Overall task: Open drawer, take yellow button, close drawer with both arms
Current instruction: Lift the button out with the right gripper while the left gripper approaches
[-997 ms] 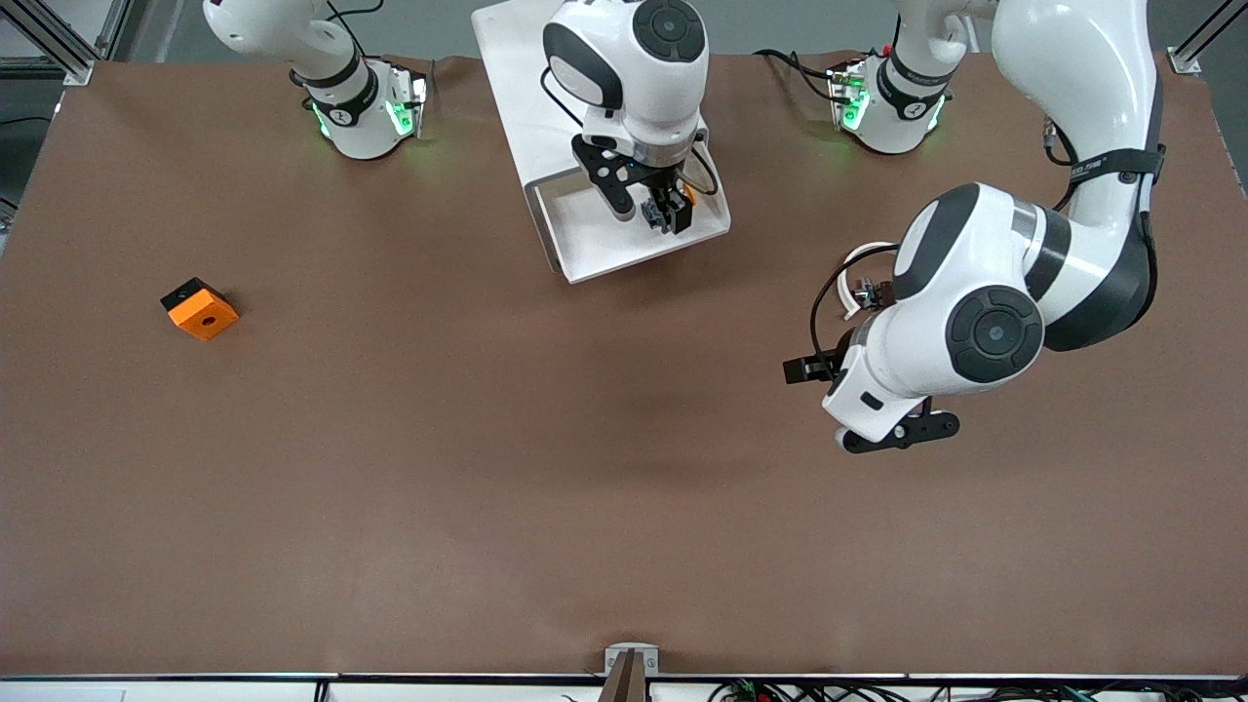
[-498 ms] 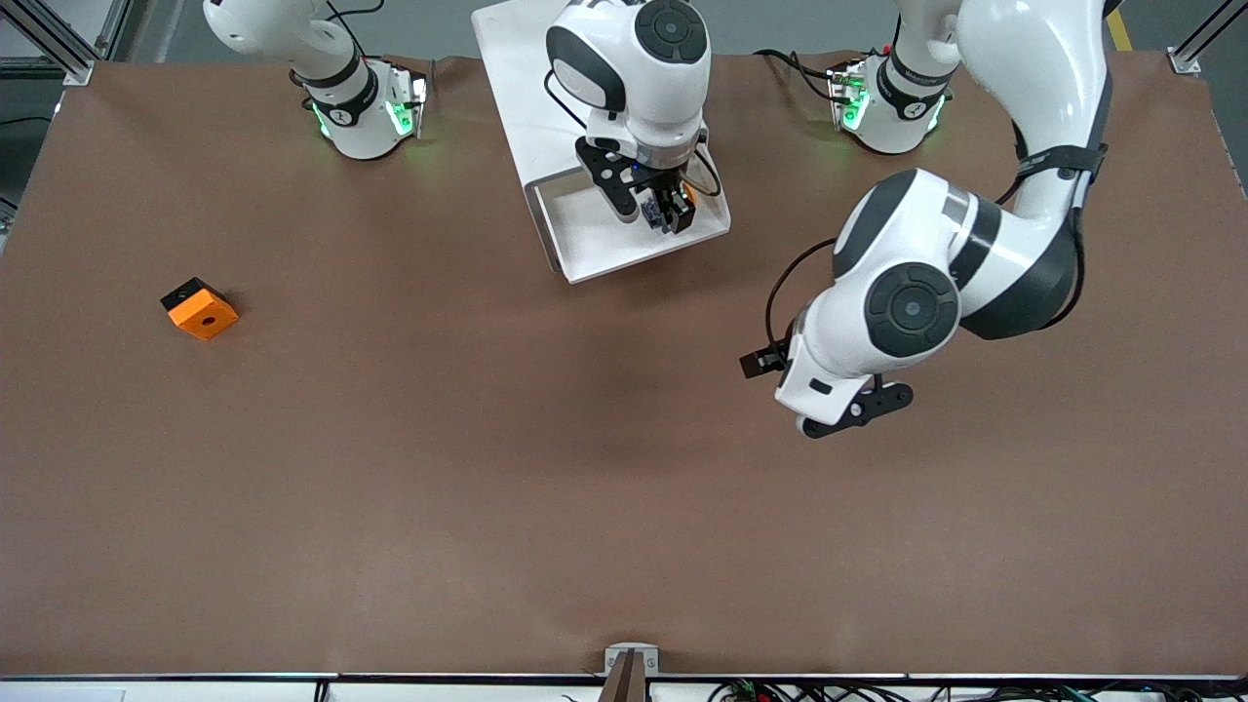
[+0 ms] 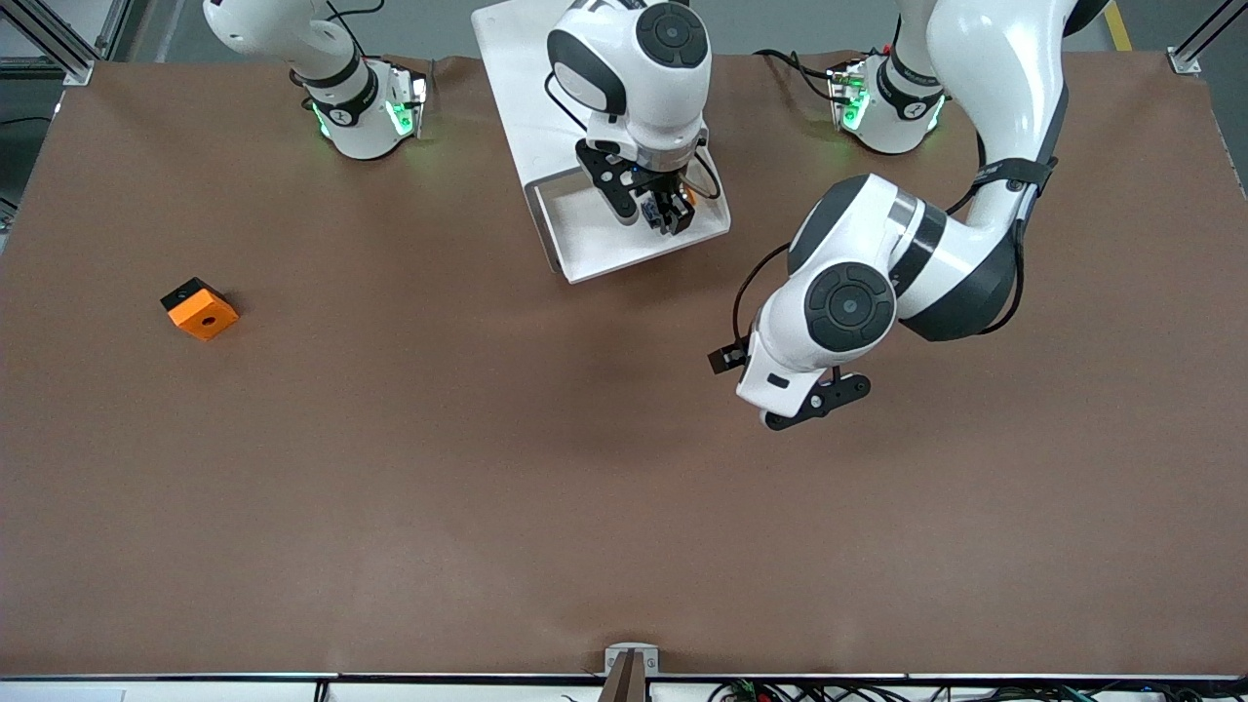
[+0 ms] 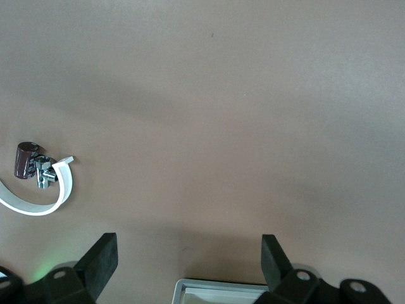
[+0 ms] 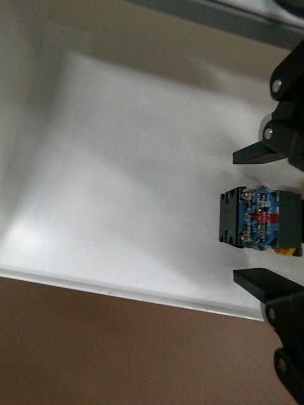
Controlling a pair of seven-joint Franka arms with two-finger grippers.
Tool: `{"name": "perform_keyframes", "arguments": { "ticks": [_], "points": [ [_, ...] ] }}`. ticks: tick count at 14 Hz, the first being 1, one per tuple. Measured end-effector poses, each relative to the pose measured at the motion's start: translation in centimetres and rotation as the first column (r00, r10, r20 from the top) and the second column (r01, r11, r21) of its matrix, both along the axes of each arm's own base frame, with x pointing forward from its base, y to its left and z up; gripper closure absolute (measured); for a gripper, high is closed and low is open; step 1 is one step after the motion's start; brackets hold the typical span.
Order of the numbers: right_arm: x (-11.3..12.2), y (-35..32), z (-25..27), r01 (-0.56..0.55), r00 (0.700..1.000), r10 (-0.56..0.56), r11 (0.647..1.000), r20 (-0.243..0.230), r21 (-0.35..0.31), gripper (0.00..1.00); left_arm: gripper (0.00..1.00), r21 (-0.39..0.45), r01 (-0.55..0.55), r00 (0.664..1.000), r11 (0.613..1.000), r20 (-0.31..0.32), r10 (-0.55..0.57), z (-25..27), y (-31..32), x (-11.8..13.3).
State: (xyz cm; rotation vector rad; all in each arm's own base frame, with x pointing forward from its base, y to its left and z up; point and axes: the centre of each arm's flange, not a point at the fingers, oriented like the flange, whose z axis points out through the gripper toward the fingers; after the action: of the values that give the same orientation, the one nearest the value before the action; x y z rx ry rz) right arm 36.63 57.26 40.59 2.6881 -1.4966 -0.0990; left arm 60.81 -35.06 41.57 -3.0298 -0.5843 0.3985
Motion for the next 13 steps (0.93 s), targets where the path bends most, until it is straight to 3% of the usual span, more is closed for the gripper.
{"name": "perform_keyframes", "arguments": {
  "ticks": [3,9,13],
  "points": [
    [-0.1,0.1,-0.5,-0.002,1.000,0.002,1.000,-0.003,-0.005,0.59,0.00,0.005,-0.018,1.000,1.000,0.001,0.018,-0.5,-1.2,-0.5],
    [0.4,0.5,1.0,-0.011,1.000,0.011,1.000,0.016,0.020,0.58,0.00,0.009,-0.041,0.999,0.999,0.007,0.041,-1.1,-2.6,-1.0],
    [2.1,0.1,3.4,-0.157,0.987,0.155,0.986,0.047,0.059,0.58,0.00,0.010,-0.059,0.998,0.998,0.015,0.059,-1.7,-4.5,-1.8]
  ]
}}
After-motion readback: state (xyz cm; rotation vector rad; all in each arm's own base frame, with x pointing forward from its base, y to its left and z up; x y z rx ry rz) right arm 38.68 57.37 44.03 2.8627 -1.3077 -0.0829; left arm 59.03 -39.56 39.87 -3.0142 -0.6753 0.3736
